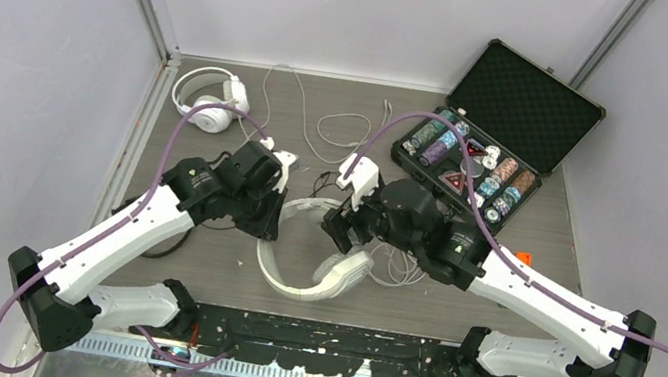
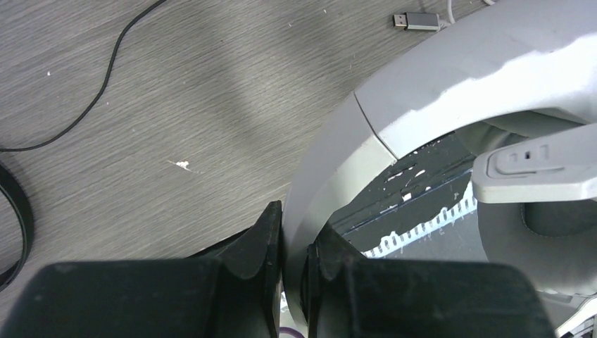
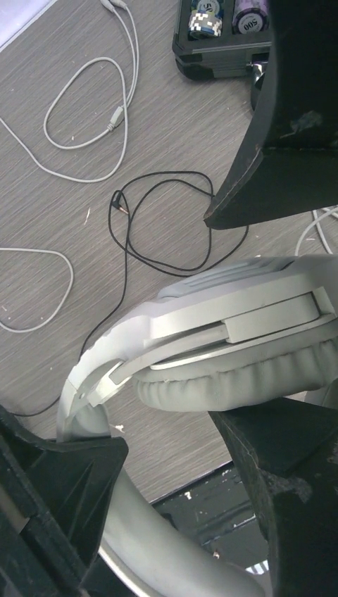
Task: Wrap the headphones
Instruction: Pick up the headphones from the center of the board.
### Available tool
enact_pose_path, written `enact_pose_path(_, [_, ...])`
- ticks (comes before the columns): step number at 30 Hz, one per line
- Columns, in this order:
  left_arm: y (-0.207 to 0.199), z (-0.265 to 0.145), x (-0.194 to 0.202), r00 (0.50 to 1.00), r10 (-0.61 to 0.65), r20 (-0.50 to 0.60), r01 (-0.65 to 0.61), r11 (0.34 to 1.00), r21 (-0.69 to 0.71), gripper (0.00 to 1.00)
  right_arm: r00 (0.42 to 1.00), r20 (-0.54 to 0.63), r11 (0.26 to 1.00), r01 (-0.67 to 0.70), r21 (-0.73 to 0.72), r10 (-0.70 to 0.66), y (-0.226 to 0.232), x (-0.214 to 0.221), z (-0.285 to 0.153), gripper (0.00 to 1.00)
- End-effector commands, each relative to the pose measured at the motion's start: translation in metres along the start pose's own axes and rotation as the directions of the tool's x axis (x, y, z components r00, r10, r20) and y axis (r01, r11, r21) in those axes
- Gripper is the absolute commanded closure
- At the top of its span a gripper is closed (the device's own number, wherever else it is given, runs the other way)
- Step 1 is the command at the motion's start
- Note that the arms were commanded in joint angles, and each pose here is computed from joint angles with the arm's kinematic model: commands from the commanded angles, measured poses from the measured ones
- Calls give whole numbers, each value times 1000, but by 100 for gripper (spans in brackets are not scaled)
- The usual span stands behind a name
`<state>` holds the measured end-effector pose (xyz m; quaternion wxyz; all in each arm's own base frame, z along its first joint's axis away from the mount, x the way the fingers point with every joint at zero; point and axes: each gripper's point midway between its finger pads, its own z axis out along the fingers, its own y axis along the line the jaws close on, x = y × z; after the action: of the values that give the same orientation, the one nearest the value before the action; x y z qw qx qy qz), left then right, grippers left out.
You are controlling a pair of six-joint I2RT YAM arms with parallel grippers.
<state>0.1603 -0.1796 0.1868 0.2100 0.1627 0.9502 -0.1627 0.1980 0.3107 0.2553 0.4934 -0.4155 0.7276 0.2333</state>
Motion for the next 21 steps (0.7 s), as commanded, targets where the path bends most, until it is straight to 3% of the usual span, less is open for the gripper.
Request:
enact_pose_path(1, [-19,-18,-14,996,10,86,-19,994,104,100,998,44,998,37,44,-39,-7,-11,0,18])
enact_pose_path(3, [-19,-19,-15,995,2,96,-12,994,107,100,998,45,999,38,37,-39,-6,-11,-1,28])
enact_pose_path(7, [-21,-26,-20,992,-25,123,11,994,113,100,997,70,999,20,30,-22,-4,-14,-4,58])
enact_pose_path(9, [-23,-32,-25,988,-52,147,35,993,116,92,995,103,999,1,35,-4,-5,-19,-6,73])
enact_pose_path(11, [-24,-41,-31,980,-88,177,66,990,125,77,987,158,999,-25,47,17,-7,-29,-10,86])
enact_pose_path(12, [-26,-48,-35,974,-104,200,78,988,135,67,980,198,997,-48,65,34,-10,-36,-13,89])
enact_pose_path(16, [-21,-70,-49,942,-177,285,147,981,124,43,927,365,978,-146,147,83,-29,-62,-23,94])
enact_pose_path(21, [-8,-81,-64,918,-188,348,182,982,51,29,879,466,936,-239,260,96,-55,-80,-32,96])
